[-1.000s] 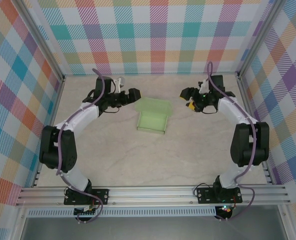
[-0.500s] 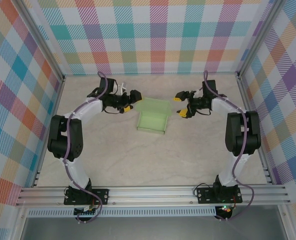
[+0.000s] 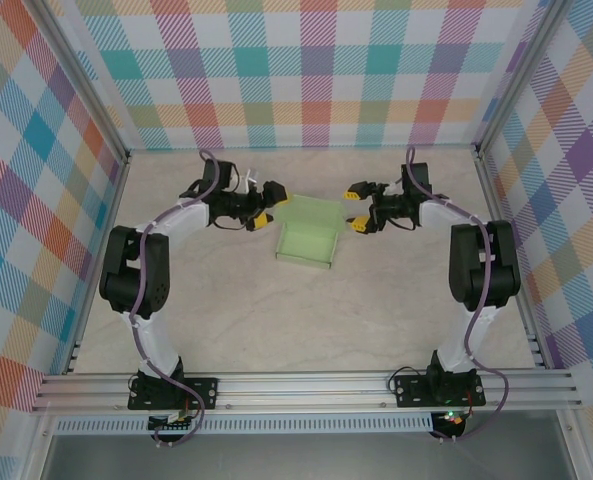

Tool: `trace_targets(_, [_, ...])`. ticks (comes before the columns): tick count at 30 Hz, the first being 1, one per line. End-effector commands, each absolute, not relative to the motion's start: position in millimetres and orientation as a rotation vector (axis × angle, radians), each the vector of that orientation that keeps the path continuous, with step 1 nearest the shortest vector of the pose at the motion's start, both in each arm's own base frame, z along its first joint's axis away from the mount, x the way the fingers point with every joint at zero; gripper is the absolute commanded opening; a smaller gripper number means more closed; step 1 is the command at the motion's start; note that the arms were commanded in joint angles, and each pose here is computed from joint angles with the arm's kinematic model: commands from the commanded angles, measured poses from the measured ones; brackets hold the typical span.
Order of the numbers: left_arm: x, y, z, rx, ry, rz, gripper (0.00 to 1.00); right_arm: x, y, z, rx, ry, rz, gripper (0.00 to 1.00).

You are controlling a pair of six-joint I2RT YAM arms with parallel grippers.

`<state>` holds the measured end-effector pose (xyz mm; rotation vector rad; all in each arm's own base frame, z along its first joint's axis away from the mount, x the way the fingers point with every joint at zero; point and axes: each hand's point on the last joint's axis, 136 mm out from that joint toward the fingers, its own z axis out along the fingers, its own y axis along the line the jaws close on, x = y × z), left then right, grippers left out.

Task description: Fold the paper box

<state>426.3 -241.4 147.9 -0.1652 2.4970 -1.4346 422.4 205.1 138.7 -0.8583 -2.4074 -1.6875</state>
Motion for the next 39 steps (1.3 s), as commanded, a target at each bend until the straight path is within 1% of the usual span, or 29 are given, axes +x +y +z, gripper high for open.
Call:
trace_targets(1, [421.1, -258.3, 157.7, -0.138, 2.457, -1.501, 0.99, 421.2, 215.7, 135.7, -0.854, -2.348, -1.695, 0.72])
trace_targets(6, [420.1, -261.6, 160.1, -0.159, 2.433, -1.522, 0.98, 414.5, 220.2, 133.1, -0.873, -2.324, -1.672, 0.74])
trace_targets(9, [417.4, -258.2, 165.8, -0.142, 2.427, -1.513, 0.99, 412.7, 214.0, 129.9, -0.9, -2.332, -1.648, 0.77])
trace_targets(13, [416.7, -235.4, 175.9, -0.068, 2.43, -1.387, 1.0, 413.4, 190.8, 130.3, -0.921, -2.412, -1.607, 0.78])
trace_targets(17, [408.3, -219.0, 183.2, 0.102, 2.446, -1.219, 1.0, 407.5, 173.2, 140.7, -0.867, -2.506, -1.583, 0.77])
trace_targets(21, [409.8, -205.7, 182.2, 0.307, 2.31, -1.002, 1.0, 391.3, 156.4, 149.5, -0.697, -2.776, -1.471, 0.78])
trace_targets(23, [403.2, -207.0, 181.0, 0.455, 2.203, -0.929, 1.0, 381.8, 145.8, 151.0, -0.582, -2.943, -1.392, 0.77])
trace_targets(25, [403.5, -205.8, 183.9, 0.519, 2.146, -0.848, 1.0, 371.4, 136.3, 149.5, -0.474, -3.074, -1.312, 0.75])
trace_targets(28, [410.7, -210.1, 185.5, 0.601, 2.15, -0.828, 1.0, 357.0, 142.6, 147.4, -0.325, -3.101, -1.326, 0.69])
trace_targets(31, [418.5, -216.9, 171.4, 0.682, 2.193, -0.806, 0.96, 347.9, 161.0, 150.5, -0.166, -3.108, -1.368, 0.68])
trace_targets(34, [418.8, -229.9, 168.0, 0.741, 2.166, -0.827, 0.93, 348.8, 172.2, 157.8, -0.063, -3.142, -1.399, 0.68])
trace_targets(39, [420.4, -242.2, 162.1, 0.767, 2.169, -0.816, 0.81, 351.6, 192.5, 162.6, 0.084, -3.142, -1.432, 0.67])
